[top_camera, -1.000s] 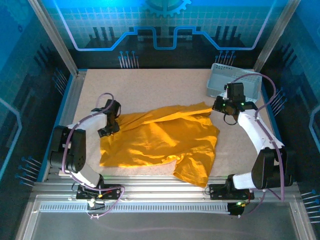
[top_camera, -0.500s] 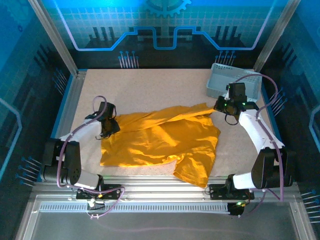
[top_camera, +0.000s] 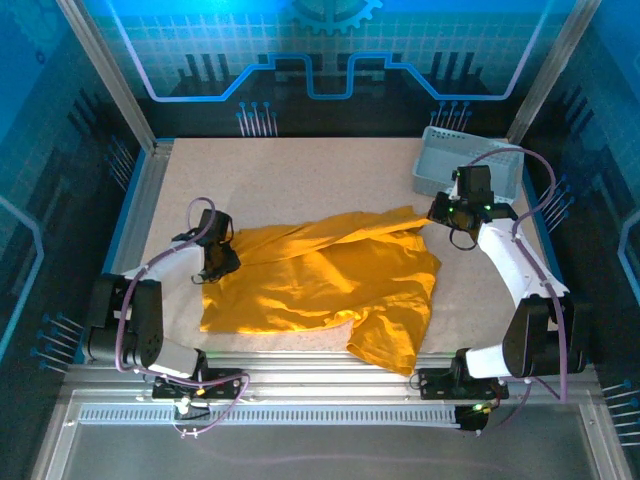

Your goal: Fold the inside-out t-shirt

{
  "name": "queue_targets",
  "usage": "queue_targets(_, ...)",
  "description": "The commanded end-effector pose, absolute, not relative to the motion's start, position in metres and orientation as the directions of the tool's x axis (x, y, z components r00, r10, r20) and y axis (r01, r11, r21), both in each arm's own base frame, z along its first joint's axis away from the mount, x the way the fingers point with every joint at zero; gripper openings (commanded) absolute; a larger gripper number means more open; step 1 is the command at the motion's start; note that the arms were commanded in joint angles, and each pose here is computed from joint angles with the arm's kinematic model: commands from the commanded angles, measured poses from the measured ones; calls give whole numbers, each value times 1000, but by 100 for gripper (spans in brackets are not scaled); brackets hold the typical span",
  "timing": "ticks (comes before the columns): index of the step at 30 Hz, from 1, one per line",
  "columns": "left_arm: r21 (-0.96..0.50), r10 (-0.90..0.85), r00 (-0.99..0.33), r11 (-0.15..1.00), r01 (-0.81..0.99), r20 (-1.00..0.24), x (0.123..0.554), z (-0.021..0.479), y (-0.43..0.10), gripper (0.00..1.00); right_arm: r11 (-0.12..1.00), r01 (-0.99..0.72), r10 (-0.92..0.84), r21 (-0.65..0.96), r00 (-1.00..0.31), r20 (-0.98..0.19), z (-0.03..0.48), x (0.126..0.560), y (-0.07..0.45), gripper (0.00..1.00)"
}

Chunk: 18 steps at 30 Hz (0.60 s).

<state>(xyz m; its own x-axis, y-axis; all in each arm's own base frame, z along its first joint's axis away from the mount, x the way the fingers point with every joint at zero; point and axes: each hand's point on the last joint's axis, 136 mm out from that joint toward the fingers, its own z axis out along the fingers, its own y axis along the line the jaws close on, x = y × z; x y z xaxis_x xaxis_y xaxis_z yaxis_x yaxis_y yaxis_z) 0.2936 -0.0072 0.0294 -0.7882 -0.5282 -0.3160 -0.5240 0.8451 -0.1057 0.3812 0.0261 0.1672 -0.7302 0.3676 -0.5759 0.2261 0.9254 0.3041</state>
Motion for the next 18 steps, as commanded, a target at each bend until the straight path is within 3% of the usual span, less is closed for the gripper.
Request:
queue_targets(1,-76,-531,-780,839,-539,-332,297,30,-1,26,918,238,387,318,-715,-582,179,384,22,0)
queue_targets(10,-142,-541,-740,834,-534,-399,317,56,7,1,917,255,392,306,-705,-590,188,390,16,0)
queue_targets(18,-472,-595,-557,802,-365,-580,389,165,1,0,923,247,385,296,-649,-657,236,428,3,0)
